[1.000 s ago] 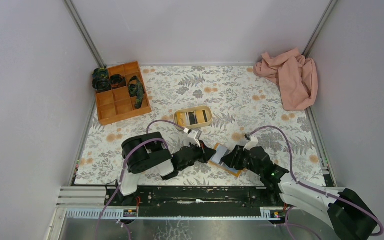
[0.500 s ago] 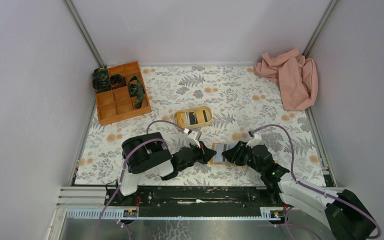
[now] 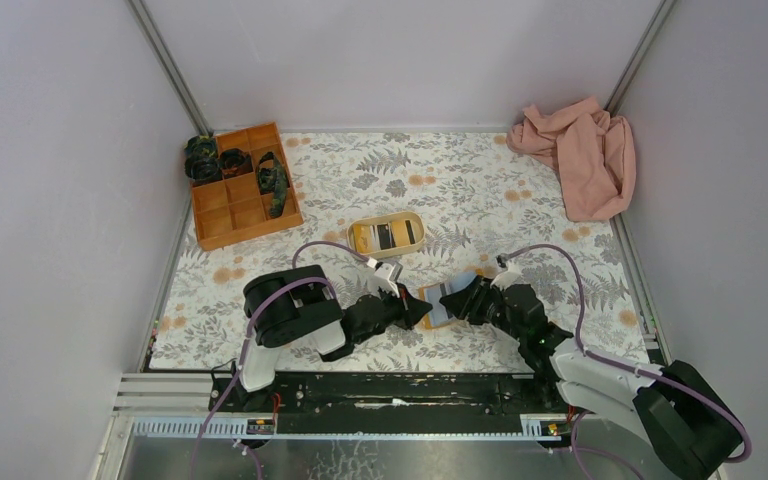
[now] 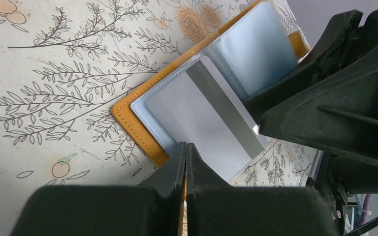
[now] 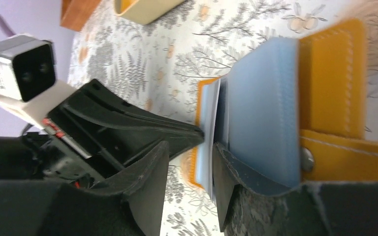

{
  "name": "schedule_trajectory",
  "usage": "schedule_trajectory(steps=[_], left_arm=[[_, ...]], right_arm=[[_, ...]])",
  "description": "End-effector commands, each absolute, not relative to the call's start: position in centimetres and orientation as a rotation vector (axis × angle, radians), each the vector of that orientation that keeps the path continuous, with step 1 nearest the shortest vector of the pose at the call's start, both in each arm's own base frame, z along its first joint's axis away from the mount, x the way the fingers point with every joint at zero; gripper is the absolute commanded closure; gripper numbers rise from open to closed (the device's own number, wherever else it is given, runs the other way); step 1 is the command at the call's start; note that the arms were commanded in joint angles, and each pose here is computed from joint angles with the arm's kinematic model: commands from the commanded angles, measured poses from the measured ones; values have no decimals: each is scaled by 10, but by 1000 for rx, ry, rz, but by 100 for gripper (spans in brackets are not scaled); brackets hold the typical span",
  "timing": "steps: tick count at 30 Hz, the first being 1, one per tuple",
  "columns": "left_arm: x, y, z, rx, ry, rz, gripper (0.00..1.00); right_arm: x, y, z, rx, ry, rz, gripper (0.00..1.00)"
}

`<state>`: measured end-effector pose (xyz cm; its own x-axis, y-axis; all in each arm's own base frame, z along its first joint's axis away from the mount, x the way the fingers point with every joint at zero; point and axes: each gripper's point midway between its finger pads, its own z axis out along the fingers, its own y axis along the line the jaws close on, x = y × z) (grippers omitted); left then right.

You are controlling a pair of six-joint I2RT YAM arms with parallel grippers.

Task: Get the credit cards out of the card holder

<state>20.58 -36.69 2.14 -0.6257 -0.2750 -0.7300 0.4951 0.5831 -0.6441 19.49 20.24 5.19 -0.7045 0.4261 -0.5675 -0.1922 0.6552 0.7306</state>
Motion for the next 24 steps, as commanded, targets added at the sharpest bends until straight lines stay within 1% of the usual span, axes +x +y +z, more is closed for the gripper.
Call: schedule_trajectory(steps=[1,6,14,24], left_arm=[[194,-370,6,242,1998,-1127,100],[195,-370,6,238,1996,-1125,100],[195,-371,4,241,2001,-1120,100],[196,-373,0,248,2020,-1110,100]], right_arm=[[197,230,109,86,1961,1260,56],[193,230,96,57,2006,1239,54],[186,237,74,-14,2102,1233,50],[185,247,79,-44,2082,1307,48]])
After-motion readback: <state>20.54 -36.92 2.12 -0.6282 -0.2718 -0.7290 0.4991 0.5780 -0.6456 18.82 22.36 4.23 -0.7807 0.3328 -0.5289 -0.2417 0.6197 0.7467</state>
